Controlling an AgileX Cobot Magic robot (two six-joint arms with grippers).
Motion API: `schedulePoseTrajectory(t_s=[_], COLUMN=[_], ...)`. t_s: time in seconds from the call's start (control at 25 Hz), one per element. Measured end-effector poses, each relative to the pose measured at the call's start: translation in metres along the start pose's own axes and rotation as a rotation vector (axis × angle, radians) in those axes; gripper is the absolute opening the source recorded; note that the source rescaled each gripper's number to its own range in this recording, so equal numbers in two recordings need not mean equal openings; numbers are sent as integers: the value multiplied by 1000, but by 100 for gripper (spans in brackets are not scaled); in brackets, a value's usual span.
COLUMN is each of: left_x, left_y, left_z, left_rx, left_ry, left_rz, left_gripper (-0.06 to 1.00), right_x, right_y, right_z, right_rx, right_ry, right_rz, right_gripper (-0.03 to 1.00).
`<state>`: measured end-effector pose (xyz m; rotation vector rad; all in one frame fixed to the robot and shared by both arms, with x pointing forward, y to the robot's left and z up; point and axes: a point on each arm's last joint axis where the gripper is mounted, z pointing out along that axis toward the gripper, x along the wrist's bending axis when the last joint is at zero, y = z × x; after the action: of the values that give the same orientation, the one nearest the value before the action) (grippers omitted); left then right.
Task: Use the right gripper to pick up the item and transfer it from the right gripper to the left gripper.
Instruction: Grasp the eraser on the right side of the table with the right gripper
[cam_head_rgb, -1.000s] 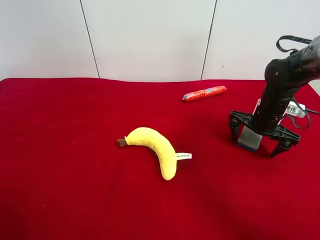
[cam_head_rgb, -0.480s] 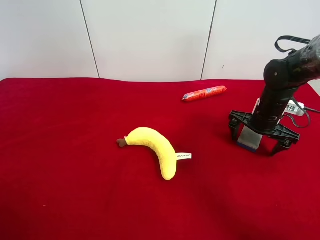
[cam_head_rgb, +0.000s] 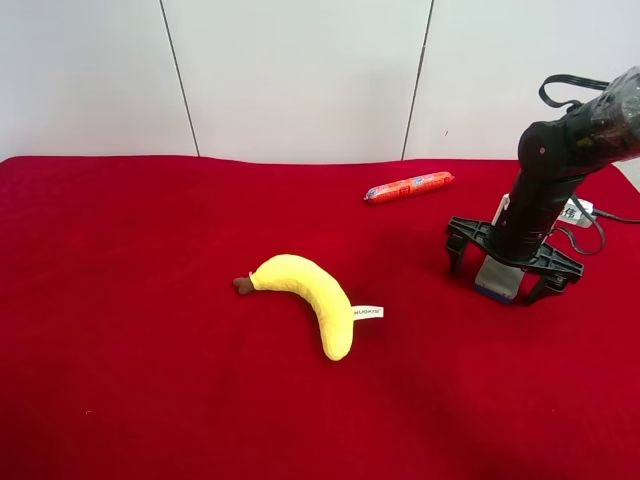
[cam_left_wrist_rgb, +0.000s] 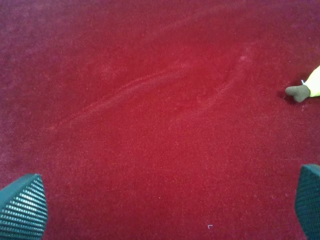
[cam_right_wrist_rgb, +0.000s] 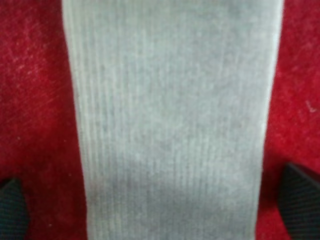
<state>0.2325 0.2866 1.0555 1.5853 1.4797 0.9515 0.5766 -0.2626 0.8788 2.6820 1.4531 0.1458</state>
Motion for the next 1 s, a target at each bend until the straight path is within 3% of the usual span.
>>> schedulePoseTrajectory(t_s=[1.0], left_x=[0], left_y=[0], left_z=[0], left_rx=[0], left_ry=[0], left_rz=[0], left_gripper=[100], right_x=[6], right_y=[-7], right_z=[-11], right_rx=[17], right_ry=[17], right_rz=[-40], right_gripper=[100])
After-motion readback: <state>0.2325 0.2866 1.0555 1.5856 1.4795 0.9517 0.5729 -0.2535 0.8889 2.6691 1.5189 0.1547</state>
